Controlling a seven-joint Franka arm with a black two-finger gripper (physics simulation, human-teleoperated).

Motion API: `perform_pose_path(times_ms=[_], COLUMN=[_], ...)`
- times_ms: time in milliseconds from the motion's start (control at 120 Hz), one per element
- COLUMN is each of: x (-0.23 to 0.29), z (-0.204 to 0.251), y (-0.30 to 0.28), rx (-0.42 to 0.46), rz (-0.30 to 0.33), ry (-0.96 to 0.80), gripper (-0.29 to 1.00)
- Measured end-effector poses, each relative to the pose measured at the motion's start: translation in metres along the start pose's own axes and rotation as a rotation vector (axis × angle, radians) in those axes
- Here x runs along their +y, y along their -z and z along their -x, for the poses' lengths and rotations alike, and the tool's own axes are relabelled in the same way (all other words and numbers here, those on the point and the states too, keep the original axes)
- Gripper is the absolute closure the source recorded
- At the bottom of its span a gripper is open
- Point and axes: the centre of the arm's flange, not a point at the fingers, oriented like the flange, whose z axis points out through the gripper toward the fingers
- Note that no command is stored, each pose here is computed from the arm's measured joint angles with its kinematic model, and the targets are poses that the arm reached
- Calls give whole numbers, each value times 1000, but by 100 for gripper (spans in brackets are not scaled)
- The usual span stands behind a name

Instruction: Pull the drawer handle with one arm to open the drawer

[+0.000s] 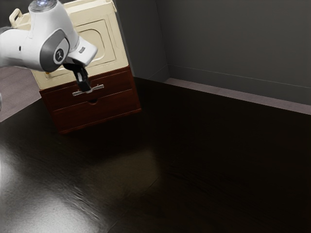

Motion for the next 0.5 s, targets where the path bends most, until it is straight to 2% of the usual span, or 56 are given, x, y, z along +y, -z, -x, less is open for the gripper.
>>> perform_pose_path(times_ms=[367, 500], x=[-10, -21], z=[17, 19], y=[-29, -37], rx=[-6, -10], rz=[22, 13], ry=[36, 57], gripper=[33, 36])
